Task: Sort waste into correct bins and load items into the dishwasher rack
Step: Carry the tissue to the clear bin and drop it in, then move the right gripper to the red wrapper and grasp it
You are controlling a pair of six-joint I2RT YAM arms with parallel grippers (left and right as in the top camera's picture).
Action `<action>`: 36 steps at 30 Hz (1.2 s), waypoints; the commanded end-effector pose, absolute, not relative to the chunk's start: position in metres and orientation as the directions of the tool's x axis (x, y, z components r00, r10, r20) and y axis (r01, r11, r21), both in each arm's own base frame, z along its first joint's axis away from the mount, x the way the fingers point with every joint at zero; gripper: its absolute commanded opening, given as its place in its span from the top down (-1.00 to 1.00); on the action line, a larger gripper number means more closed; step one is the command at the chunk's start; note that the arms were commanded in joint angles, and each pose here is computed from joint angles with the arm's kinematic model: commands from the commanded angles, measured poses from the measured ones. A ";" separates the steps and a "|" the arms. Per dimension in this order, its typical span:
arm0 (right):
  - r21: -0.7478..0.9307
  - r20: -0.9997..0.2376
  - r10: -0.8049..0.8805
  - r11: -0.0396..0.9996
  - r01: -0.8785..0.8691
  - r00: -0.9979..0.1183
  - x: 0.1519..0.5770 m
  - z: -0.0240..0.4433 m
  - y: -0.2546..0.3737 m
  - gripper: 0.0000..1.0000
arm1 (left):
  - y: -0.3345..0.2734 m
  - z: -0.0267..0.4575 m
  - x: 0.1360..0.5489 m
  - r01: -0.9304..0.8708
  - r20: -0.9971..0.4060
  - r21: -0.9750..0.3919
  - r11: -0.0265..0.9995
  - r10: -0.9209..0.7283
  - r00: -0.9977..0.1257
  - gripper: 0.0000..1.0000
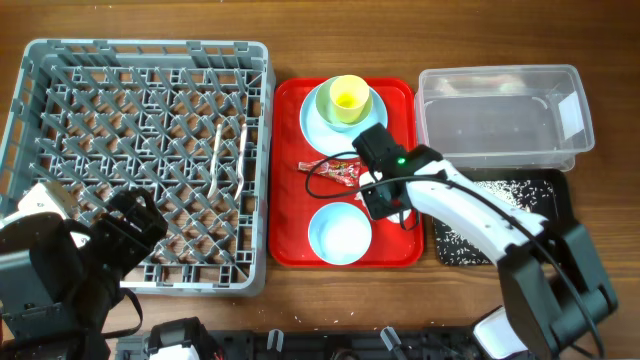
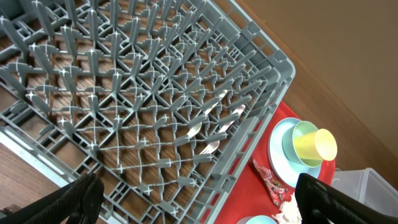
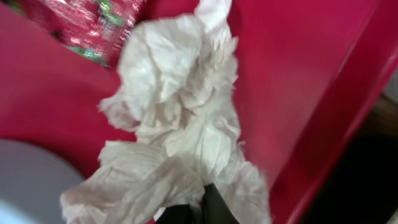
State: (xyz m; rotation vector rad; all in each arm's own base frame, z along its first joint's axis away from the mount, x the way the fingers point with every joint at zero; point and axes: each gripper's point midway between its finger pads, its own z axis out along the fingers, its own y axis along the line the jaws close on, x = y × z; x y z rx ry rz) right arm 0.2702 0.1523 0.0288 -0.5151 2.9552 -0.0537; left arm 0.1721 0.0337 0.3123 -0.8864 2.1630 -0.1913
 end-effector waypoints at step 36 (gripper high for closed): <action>0.304 -0.425 -0.024 0.938 -0.168 -0.905 0.308 0.194 0.163 -0.45 | 0.036 0.316 0.171 -0.544 -0.614 -0.403 0.736 -0.658 -0.436 -1.00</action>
